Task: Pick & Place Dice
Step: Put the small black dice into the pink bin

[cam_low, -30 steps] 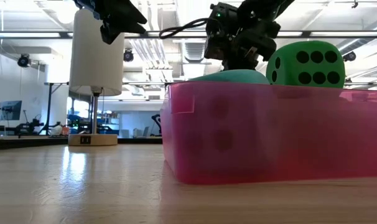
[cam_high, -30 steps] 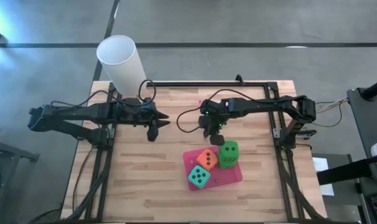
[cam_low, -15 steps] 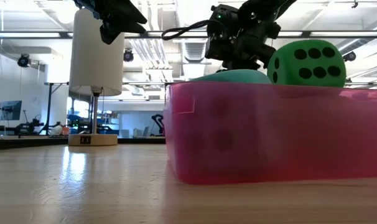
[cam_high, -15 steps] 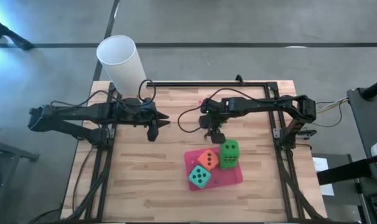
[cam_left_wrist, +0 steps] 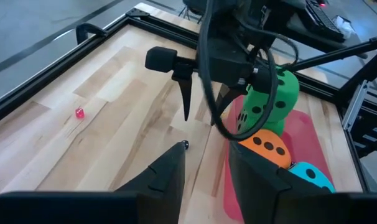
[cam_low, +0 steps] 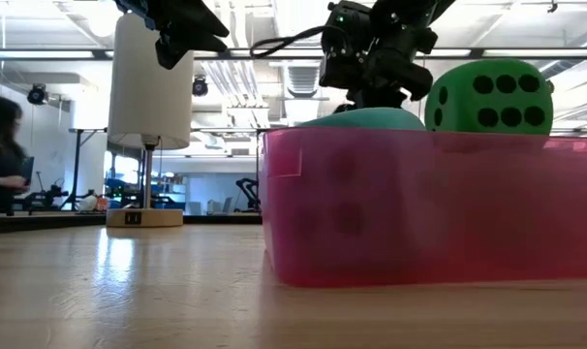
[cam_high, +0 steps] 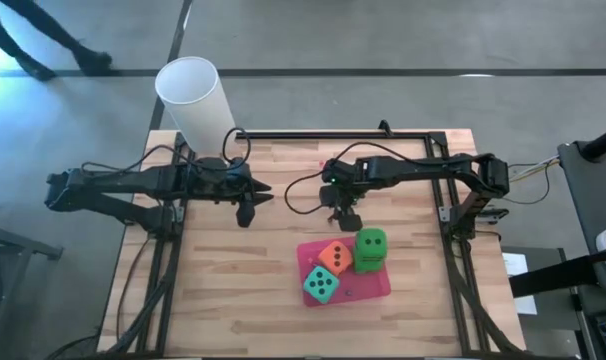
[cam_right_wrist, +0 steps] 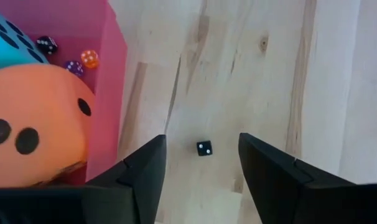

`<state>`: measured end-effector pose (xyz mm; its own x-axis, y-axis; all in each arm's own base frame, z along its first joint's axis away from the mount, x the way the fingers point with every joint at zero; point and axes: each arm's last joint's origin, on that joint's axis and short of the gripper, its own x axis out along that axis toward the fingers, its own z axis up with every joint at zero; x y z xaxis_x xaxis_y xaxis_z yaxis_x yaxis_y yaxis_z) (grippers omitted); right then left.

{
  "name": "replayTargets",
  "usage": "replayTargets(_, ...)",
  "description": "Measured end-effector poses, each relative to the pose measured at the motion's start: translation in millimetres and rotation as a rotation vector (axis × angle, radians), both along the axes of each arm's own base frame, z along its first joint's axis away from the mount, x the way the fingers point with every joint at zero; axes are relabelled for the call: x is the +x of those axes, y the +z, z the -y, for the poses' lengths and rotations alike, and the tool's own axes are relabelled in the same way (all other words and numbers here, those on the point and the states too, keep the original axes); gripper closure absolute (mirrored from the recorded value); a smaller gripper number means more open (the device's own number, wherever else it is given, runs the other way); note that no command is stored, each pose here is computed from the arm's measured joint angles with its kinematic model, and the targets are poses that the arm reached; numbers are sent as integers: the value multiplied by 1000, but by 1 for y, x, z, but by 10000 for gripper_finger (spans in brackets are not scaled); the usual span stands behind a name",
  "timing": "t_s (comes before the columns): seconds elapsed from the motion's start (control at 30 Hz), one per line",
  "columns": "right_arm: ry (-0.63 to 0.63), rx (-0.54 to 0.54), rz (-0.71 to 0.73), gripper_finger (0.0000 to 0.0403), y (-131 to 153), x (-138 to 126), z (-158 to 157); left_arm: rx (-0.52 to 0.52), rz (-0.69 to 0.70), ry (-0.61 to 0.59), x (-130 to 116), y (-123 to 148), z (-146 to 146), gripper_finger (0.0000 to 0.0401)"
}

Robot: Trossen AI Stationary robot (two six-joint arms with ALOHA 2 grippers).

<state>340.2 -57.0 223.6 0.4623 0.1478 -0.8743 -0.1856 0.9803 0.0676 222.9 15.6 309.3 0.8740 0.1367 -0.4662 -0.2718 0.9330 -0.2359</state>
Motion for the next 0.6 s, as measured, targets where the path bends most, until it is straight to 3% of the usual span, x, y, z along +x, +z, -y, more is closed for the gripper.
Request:
replayTargets(0.3, -2, -39, 46, 207, 13, 5, 4, -1, -5, -2, 0, 0, 0, 274)
replayTargets(0.6, -19, -42, 15, 208, -2, 10, 18, 2, -6, -3, 0, 0, 0, 273)
